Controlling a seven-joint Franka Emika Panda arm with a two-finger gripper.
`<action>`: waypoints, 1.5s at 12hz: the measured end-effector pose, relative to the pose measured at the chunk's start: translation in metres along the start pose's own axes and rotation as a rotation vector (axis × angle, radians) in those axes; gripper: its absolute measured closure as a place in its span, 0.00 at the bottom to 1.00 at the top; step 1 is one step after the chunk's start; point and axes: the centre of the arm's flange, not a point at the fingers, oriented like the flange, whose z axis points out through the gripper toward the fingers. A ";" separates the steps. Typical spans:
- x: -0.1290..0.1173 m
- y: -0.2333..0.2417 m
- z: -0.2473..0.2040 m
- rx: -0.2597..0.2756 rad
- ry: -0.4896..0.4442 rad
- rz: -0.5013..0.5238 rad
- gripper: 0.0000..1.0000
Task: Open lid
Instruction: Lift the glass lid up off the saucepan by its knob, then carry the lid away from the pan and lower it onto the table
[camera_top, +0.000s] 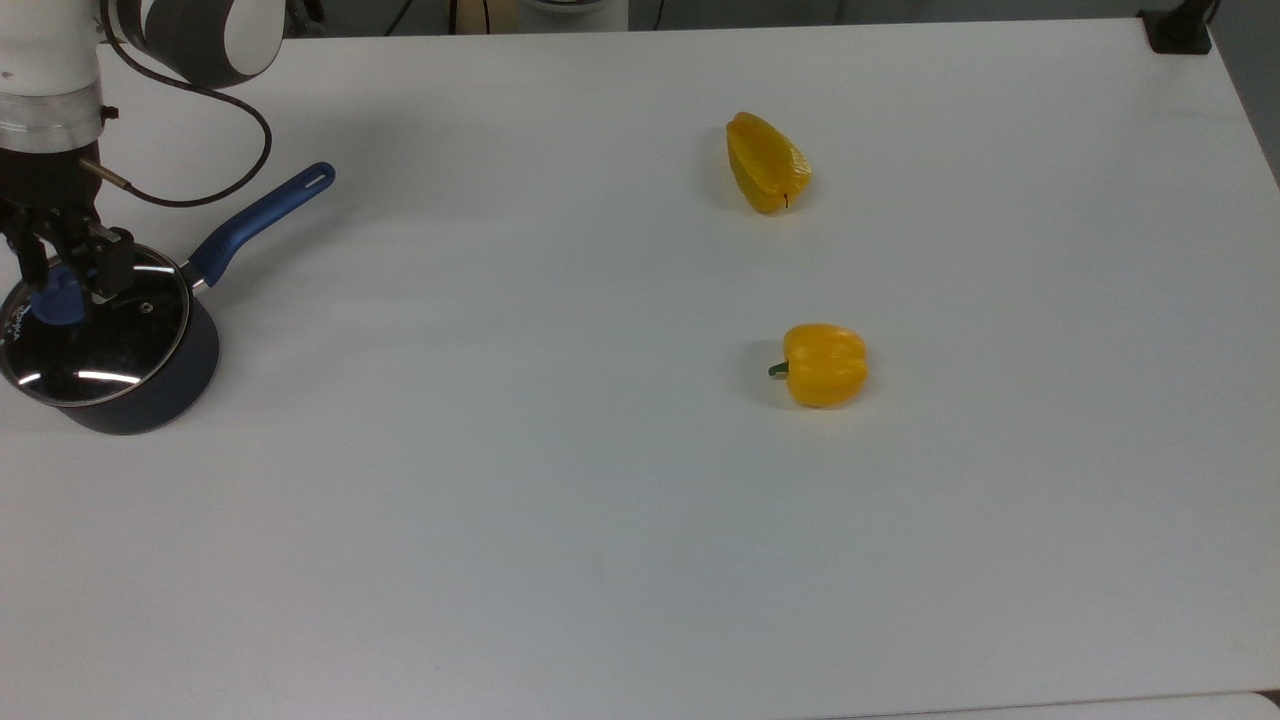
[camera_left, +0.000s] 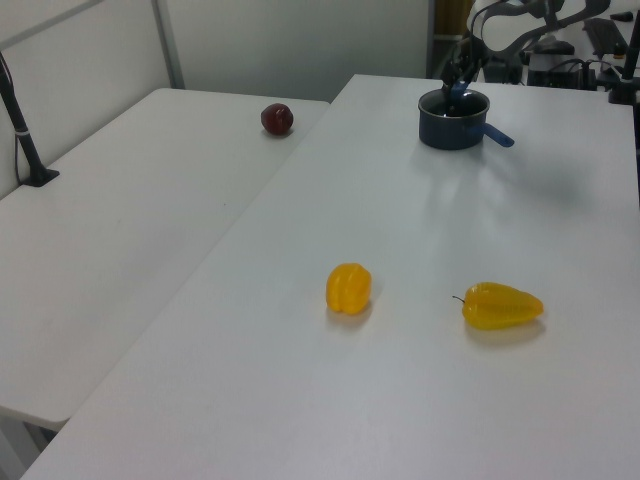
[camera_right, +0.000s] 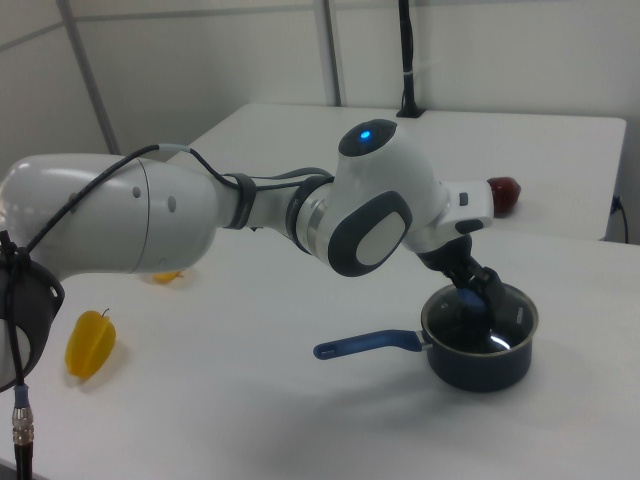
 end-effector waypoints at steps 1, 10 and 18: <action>0.000 -0.001 0.000 0.001 0.001 -0.001 0.33; 0.016 0.001 -0.034 0.002 0.052 0.001 0.38; -0.006 -0.168 -0.076 0.071 0.040 -0.051 0.38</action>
